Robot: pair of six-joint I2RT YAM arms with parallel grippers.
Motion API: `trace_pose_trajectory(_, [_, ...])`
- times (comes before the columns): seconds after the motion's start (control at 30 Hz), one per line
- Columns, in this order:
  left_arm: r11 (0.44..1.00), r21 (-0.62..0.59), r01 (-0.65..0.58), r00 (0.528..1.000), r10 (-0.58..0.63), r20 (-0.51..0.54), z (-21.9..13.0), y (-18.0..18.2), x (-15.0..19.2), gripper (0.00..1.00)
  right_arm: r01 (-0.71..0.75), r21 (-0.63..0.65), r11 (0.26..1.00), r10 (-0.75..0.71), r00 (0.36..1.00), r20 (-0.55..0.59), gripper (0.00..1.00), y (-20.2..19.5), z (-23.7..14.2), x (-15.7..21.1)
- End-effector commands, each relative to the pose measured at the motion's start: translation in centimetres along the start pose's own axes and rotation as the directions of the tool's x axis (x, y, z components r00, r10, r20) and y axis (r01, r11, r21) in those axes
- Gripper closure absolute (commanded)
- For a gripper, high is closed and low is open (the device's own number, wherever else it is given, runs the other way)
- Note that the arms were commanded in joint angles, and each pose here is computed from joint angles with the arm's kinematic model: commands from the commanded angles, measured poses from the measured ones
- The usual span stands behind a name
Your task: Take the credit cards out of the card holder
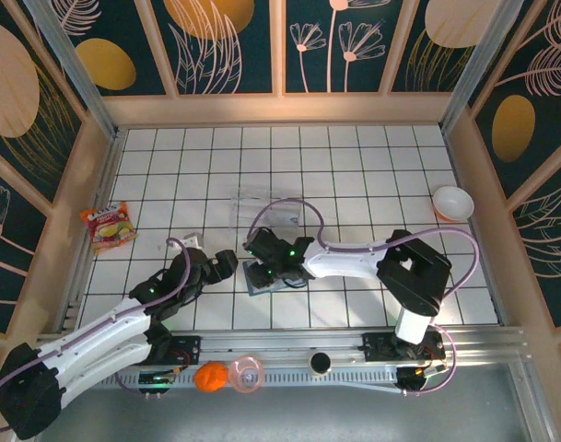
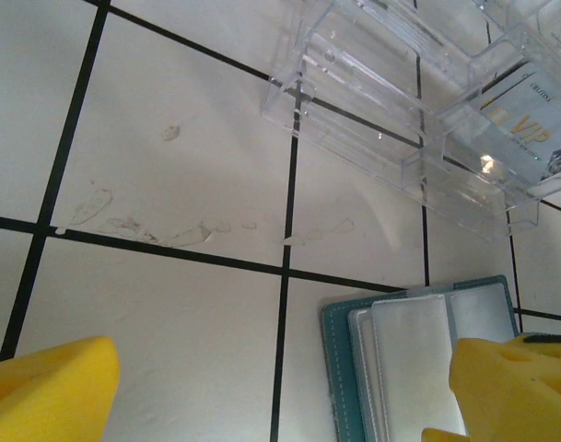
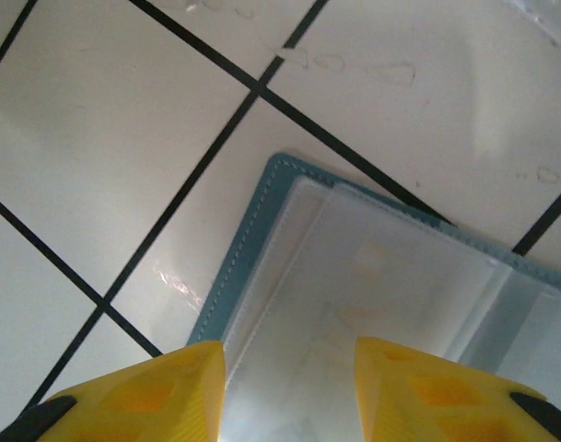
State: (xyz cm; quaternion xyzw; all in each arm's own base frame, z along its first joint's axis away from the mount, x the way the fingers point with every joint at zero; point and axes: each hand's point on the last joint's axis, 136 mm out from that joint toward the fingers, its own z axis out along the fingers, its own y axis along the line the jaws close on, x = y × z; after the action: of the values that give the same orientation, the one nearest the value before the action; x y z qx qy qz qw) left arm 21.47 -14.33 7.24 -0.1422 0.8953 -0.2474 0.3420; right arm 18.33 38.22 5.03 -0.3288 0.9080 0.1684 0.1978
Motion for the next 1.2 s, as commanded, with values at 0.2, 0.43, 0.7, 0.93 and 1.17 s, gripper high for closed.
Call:
trace_pose_trajectory(0.2, [1.0,-0.024,0.015,1.0,-0.016,-0.021,0.1,1.0,0.8,0.1,0.077,0.146,0.986,-0.068,0.995,-0.067,0.57,-1.1,1.3,1.5])
trace_pose_trajectory(0.43, [1.0,0.0,0.009,0.999,-0.009,-0.037,0.3,0.5,1.0,0.13,0.082,0.182,0.98,-0.065,0.993,-0.097,0.72,-1.7,2.3,2.3])
trace_pose_trajectory(0.7, [0.992,0.124,-0.019,0.99,0.036,-0.139,1.5,-2.4,2.5,0.32,-0.075,0.077,0.994,0.074,0.997,0.024,1.0,-1.4,1.2,0.2])
trace_pose_trajectory(0.93, [0.979,0.205,-0.013,0.976,0.057,-0.21,2.9,-4.6,3.7,0.72,-0.184,-0.062,0.981,0.188,0.979,0.083,1.0,-0.9,0.1,-0.4])
trace_pose_trajectory(1.17, [0.971,0.238,-0.018,0.962,0.082,-0.261,4.2,-5.8,5.1,0.91,-0.207,-0.09,0.974,0.214,0.974,0.071,1.0,-0.7,0.5,0.1])
